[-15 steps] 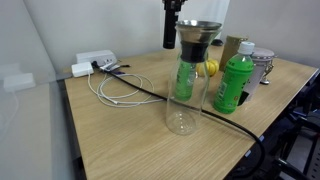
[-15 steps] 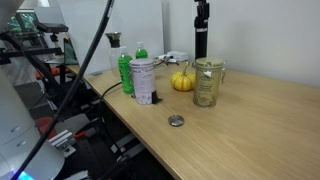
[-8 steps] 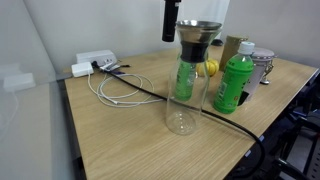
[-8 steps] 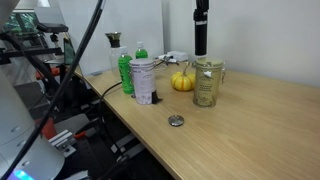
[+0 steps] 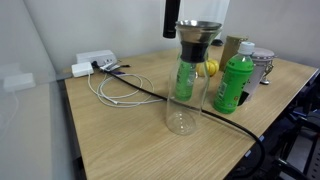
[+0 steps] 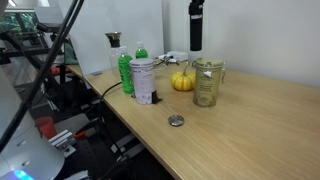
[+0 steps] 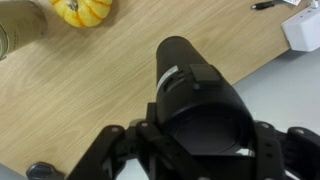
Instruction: Put the black object in the center of the table
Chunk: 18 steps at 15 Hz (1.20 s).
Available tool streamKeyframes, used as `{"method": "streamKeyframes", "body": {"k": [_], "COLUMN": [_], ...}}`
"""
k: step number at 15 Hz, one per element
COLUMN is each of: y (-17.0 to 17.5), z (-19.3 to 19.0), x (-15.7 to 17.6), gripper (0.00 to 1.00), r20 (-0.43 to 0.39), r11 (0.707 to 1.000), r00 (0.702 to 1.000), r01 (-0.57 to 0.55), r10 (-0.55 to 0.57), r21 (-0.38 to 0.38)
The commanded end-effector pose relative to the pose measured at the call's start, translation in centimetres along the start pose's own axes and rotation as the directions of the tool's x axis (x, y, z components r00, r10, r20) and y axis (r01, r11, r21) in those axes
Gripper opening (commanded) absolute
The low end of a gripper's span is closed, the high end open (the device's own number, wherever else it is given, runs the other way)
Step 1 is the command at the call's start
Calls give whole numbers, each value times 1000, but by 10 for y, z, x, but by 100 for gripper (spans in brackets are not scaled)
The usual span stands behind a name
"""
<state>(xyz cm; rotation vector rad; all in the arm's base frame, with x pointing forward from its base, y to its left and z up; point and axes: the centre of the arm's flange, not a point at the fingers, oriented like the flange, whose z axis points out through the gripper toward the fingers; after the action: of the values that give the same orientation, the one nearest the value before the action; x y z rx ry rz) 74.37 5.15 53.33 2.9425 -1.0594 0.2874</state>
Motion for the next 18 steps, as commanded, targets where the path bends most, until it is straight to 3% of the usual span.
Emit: {"method": "streamKeyframes", "body": {"k": [1,10,18], "y": [29,63,80], "z": [-4,2,44], "x": [-37,-93,-138], "gripper": [46,46,46], "r20": [34,151,264], "r11": [999,996,999], "r00": [998,986,963], "r01": [46,78,52], "r10": [-46,-72,-49], "r21": [-16,-40,-1]}}
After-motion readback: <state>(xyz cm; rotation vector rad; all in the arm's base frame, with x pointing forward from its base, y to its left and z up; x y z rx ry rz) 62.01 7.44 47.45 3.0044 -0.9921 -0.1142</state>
